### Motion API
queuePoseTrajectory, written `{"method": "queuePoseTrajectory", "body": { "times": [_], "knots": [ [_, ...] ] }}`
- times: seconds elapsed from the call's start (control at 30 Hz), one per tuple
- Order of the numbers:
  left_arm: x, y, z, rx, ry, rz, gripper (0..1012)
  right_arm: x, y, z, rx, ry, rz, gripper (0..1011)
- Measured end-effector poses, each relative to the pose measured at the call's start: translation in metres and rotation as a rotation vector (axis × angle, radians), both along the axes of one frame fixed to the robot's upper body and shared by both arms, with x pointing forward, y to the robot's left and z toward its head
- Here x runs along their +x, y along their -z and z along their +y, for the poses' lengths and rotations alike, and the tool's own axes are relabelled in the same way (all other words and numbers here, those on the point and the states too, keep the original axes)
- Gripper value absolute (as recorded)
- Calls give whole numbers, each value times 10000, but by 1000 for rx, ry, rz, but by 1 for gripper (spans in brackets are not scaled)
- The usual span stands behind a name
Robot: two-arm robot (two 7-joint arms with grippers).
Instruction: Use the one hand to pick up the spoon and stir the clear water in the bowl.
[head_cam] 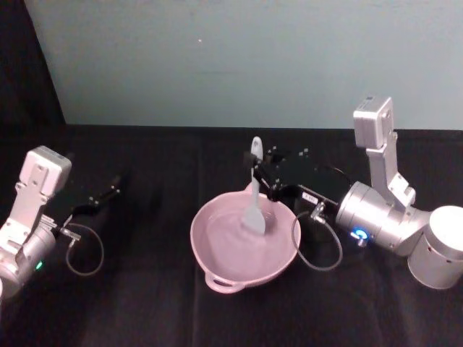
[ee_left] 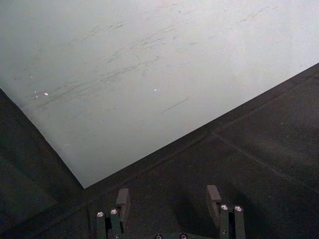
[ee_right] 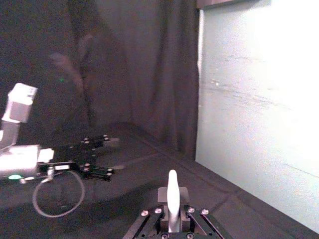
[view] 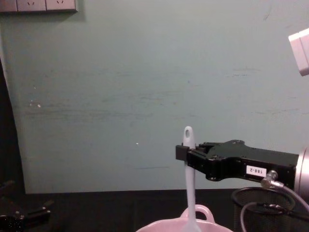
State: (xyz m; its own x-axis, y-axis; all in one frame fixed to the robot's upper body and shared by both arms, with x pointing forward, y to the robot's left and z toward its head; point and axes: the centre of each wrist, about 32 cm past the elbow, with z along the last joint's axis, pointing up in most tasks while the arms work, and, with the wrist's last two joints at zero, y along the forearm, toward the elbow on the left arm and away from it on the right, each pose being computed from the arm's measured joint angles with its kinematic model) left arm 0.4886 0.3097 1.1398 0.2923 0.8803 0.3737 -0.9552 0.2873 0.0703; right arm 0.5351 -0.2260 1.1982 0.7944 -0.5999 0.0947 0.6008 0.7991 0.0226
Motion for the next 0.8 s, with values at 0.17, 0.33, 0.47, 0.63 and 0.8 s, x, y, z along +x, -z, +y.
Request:
{"method": "queuePoseTrajectory", "body": {
  "times": [0.17, 0.33, 0.47, 0.63, 0.8],
  "knots": [
    [0, 0, 0, 0, 0, 0, 1005, -105, -15, 83, 3, -53, -5, 125],
    [0, 0, 0, 0, 0, 0, 1005, -136, -3, 179, 31, -95, 1, 125],
    [0, 0, 0, 0, 0, 0, 1005, -112, 35, 261, 66, -118, 13, 124],
    [0, 0, 0, 0, 0, 0, 1005, -30, 74, 314, 93, -115, 19, 124],
    [0, 0, 0, 0, 0, 0, 1005, 47, 131, 304, 107, -76, 13, 125]
  ]
}}
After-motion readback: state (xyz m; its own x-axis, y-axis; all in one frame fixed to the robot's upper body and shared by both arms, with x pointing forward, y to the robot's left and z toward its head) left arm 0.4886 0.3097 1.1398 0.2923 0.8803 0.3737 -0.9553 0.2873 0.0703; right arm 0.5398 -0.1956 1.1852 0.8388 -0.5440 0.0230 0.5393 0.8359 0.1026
